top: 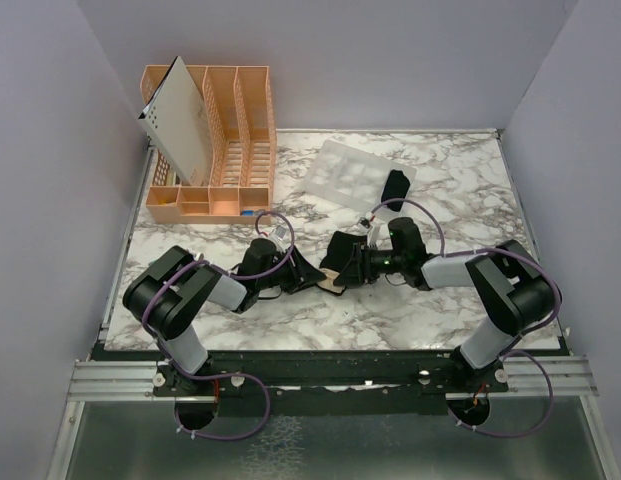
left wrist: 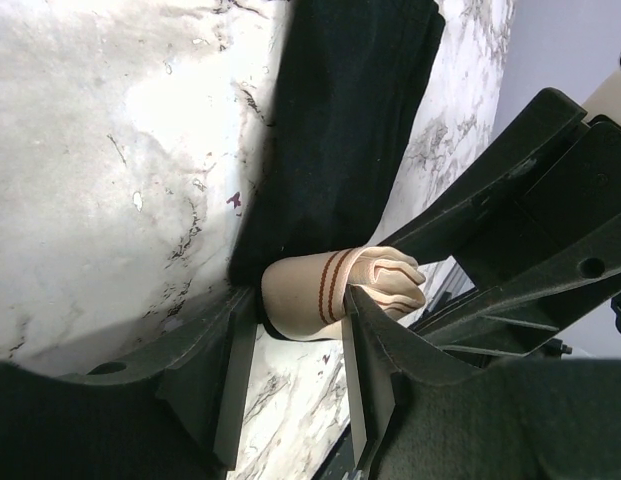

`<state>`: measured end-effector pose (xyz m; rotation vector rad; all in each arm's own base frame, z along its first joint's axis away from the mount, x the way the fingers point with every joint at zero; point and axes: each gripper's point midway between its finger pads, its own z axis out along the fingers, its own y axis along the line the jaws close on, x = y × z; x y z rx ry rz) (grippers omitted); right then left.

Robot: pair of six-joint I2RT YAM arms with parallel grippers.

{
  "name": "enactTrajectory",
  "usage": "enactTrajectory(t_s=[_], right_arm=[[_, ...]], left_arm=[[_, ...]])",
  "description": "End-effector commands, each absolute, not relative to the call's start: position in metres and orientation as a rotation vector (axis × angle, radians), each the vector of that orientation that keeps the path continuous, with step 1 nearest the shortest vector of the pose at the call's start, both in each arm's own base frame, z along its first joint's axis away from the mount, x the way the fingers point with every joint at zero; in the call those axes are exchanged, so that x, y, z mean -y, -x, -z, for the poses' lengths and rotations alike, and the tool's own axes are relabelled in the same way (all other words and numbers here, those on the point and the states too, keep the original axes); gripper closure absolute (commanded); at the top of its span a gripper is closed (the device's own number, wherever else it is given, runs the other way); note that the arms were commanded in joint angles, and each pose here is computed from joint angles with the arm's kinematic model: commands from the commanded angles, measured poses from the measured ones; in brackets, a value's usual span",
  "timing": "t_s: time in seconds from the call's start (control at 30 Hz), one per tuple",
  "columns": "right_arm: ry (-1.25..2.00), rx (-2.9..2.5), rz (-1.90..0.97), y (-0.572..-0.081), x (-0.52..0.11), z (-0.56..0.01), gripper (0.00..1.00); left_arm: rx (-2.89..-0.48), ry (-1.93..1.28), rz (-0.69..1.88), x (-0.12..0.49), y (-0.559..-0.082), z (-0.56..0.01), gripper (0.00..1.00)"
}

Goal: Roll the underwear
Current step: Roll the underwear to the center of the board.

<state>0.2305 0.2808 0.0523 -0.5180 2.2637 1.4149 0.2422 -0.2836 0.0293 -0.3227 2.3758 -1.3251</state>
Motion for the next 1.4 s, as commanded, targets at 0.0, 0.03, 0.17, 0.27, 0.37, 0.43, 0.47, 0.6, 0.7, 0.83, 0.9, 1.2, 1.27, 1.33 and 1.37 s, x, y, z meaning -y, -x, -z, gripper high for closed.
enactTrajectory(t_s=[0.0, 0.03, 0.17, 0.27, 0.37, 0.43, 0.47, 0.6, 0.7, 0.83, 0.9, 1.2, 1.27, 1.33, 1.37], right_arm=[[0.552, -2.241, -1.329, -0.238, -0.283, -0.056, 0.54], [0.56, -2.239, -1.321, -0.238, -0.284, -0.056, 0.54], [0.578, -2.237, -1.281, -0.241, -0.291, -0.055, 0.54], [0.579, -2.232, -1.257, -0.244, -0.292, -0.055, 0.55], [0.587, -2.219, -1.251, -0.246, -0.293, -0.057, 0.66], [0.59, -2.222, -1.264, -0.245, -0.294, -0.058, 0.77], [0.589, -2.227, -1.271, -0.245, -0.295, -0.057, 0.81], [0.525, -2.261, -1.305, -0.241, -0.294, -0.05, 0.94], [0.422, -2.33, -1.348, -0.239, -0.293, -0.041, 0.98], [0.309, -2.374, -1.443, -0.239, -0.291, -0.032, 0.98], [0.249, -2.393, -1.454, -0.242, -0.287, -0.027, 0.98], [0.141, -2.457, -1.435, -0.249, -0.275, -0.012, 0.95], [0.131, -2.476, -1.423, -0.249, -0.274, -0.007, 0.95], [0.125, -2.501, -1.406, -0.248, -0.272, -0.002, 0.96], [0.118, -2.518, -1.396, -0.247, -0.271, 0.001, 0.95]], left_arm=[[-2.637, 0.429, 1.037, 0.248, -0.207, 0.036, 0.54], [-2.637, 0.428, 1.038, 0.248, -0.207, 0.036, 0.54], [-2.637, 0.426, 1.047, 0.25, -0.208, 0.034, 0.54], [-2.634, 0.424, 1.049, 0.25, -0.208, 0.033, 0.54], [-2.63, 0.422, 1.052, 0.25, -0.209, 0.031, 0.55], [-2.627, 0.423, 1.054, 0.25, -0.209, 0.03, 0.55], [-2.623, 0.422, 1.057, 0.25, -0.209, 0.029, 0.55], [-2.588, 0.408, 1.076, 0.251, -0.212, 0.018, 0.48], [-2.549, 0.395, 1.084, 0.249, -0.213, 0.008, 0.31], [-2.511, 0.328, 1.083, 0.248, -0.215, 0.001, 0.22], [-2.506, 0.296, 1.078, 0.249, -0.216, 0.0, 0.22], [-2.48, 0.183, 1.088, 0.255, -0.221, -0.006, 0.23], [-2.502, 0.164, 1.09, 0.257, -0.219, -0.001, 0.25], [-2.52, 0.176, 1.073, 0.255, -0.219, 0.005, 0.28], [-2.526, 0.18, 1.062, 0.254, -0.219, 0.008, 0.29]])
